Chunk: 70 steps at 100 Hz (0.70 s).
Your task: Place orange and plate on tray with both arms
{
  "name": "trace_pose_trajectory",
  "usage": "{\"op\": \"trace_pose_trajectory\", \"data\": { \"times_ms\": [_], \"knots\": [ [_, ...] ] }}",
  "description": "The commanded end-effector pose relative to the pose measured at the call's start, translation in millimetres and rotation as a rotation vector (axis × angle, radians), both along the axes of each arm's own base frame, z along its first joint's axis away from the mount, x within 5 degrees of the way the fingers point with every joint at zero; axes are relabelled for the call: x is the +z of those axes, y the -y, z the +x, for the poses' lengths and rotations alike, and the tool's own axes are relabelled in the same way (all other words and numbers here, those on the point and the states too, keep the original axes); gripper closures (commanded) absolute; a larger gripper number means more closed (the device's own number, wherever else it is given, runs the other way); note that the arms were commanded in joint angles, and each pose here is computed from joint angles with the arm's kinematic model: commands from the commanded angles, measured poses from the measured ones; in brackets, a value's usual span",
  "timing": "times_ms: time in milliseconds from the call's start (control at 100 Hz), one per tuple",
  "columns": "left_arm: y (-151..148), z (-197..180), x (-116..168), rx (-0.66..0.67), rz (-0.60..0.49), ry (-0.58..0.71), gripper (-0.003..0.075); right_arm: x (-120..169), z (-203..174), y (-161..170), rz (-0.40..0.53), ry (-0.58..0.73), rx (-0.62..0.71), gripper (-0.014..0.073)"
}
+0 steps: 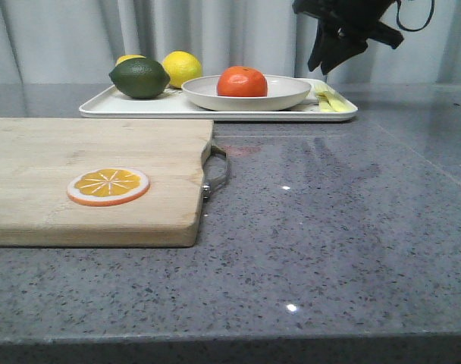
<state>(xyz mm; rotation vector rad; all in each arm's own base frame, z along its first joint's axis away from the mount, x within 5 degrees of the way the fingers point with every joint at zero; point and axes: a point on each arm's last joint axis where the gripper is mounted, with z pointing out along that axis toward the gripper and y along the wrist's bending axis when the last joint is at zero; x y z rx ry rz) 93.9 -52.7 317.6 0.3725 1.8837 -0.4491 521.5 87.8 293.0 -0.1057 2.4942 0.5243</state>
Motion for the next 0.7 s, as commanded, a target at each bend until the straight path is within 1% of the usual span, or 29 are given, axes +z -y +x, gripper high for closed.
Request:
{"op": "trace_pose_trajectory", "data": {
  "times_ms": [0, 60, 70, 110, 220, 360, 560, 580, 610, 690],
  "knots": [
    [0, 2, 15, 0.014, -0.049, 0.08, 0.0739, 64, -24, 5, -0.003, 0.122, 0.017, 0.055],
    [0, 2, 15, 0.012, -0.046, 0.073, 0.0739, 67, -29, 5, -0.018, 0.105, 0.034, 0.0667],
    [0, 2, 15, 0.012, -0.046, 0.073, 0.0739, 68, -31, 5, -0.02, 0.101, 0.037, 0.0671],
    [0, 2, 14, 0.012, -0.046, 0.072, 0.0739, 72, -34, 5, -0.023, 0.095, 0.042, 0.0655],
    [0, 2, 14, 0.012, -0.046, 0.072, 0.0739, 84, -44, 6, -0.029, 0.09, 0.053, 0.0655],
    [0, 2, 14, 0.012, -0.046, 0.072, 0.0739, 109, -63, 8, -0.03, 0.113, 0.058, 0.0655],
    [0, 2, 14, 0.012, -0.046, 0.072, 0.0739, 145, -101, 12, -0.034, 0.146, 0.051, 0.0655],
    [0, 2, 14, 0.012, -0.046, 0.072, 0.0739, 143, -103, 13, -0.036, 0.135, 0.052, 0.0655],
    [0, 2, 14, 0.012, -0.046, 0.072, 0.0739, 151, -111, 14, -0.038, 0.153, 0.054, 0.0655],
    [0, 2, 14, 0.012, -0.046, 0.072, 0.0739, 158, -125, 16, -0.046, 0.173, 0.053, 0.0655]
  ]
}}
